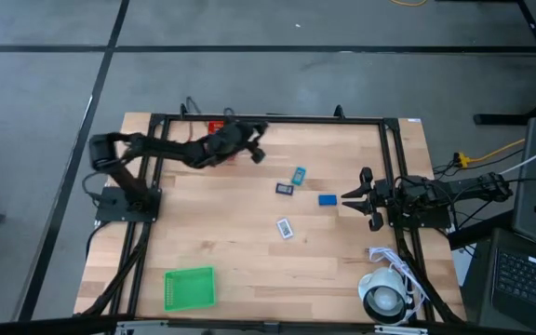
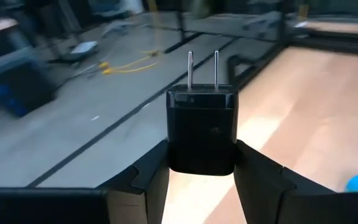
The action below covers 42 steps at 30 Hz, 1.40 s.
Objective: Pick & Place Office items
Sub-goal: Put the black charger adapter into the red bin, then put the white digital clock into the green bin
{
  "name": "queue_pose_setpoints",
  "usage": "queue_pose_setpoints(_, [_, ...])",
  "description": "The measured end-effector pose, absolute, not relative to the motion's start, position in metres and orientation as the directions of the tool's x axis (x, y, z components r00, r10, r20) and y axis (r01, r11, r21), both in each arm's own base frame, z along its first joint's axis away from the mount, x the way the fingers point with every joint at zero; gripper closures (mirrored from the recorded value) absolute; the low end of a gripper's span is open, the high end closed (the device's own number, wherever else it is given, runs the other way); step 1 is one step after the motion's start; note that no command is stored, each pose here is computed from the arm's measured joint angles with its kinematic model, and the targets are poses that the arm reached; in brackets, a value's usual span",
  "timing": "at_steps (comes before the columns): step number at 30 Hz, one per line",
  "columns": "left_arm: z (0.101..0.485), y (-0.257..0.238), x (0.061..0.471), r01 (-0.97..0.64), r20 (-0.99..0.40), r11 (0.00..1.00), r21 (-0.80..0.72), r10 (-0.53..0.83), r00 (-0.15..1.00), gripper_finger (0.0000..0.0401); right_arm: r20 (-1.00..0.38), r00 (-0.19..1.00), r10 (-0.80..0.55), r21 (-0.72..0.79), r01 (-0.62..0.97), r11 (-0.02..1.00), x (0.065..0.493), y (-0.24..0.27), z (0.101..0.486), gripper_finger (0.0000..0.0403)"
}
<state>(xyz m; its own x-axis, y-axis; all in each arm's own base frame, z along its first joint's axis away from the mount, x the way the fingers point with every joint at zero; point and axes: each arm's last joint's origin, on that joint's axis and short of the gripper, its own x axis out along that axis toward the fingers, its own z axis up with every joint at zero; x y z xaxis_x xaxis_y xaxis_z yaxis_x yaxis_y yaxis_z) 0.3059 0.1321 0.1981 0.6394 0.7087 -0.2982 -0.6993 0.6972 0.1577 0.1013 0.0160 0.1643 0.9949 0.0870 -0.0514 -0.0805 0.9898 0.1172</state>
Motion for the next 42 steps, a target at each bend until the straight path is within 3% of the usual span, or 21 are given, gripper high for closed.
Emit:
queue_pose_setpoints(6, [0.188,0.122,0.252,-0.786,-0.321,0.615,0.065,0.759,0.567,0.0252,-0.051,0.995,0.087,0.117,-0.081,0.990,0.101,0.016,0.164,0.0300])
queue_pose_setpoints(10, [0.167,0.116,0.223,-0.835,-0.427,0.547,0.059,0.770,0.474,0.0252,-0.051,0.995,0.087,0.117,-0.081,0.990,0.101,0.016,0.164,0.0300])
queue_pose_setpoints(18, [0.147,0.112,0.204,-0.850,-0.581,0.516,0.105,0.726,0.369,0.0248,-0.051,0.996,0.075,0.117,-0.069,0.991,0.101,0.016,0.164,0.0300])
queue_pose_setpoints(30, [0.156,0.103,0.208,-0.823,-0.550,0.564,0.061,0.708,0.444,0.0135,-0.048,0.997,0.060,0.091,-0.056,0.994,0.101,0.015,0.165,0.0300])
queue_pose_setpoints(34, [0.173,0.090,0.221,-0.786,-0.418,0.614,-0.063,0.699,0.580,0.0123,-0.041,0.999,0.017,0.058,-0.015,0.998,0.101,0.014,0.165,0.0300])
queue_pose_setpoints(38, [0.211,0.063,0.244,-0.598,-0.053,0.765,-0.240,0.604,0.795,0.0123,-0.012,0.988,-0.157,-0.003,0.157,0.988,0.101,0.009,0.168,0.0300])
queue_pose_setpoints(42, [0.241,0.024,0.249,-0.411,0.249,0.885,-0.218,0.458,0.853,0.0131,0.009,0.963,-0.269,-0.007,0.269,0.963,0.100,0.006,0.170,0.0300])
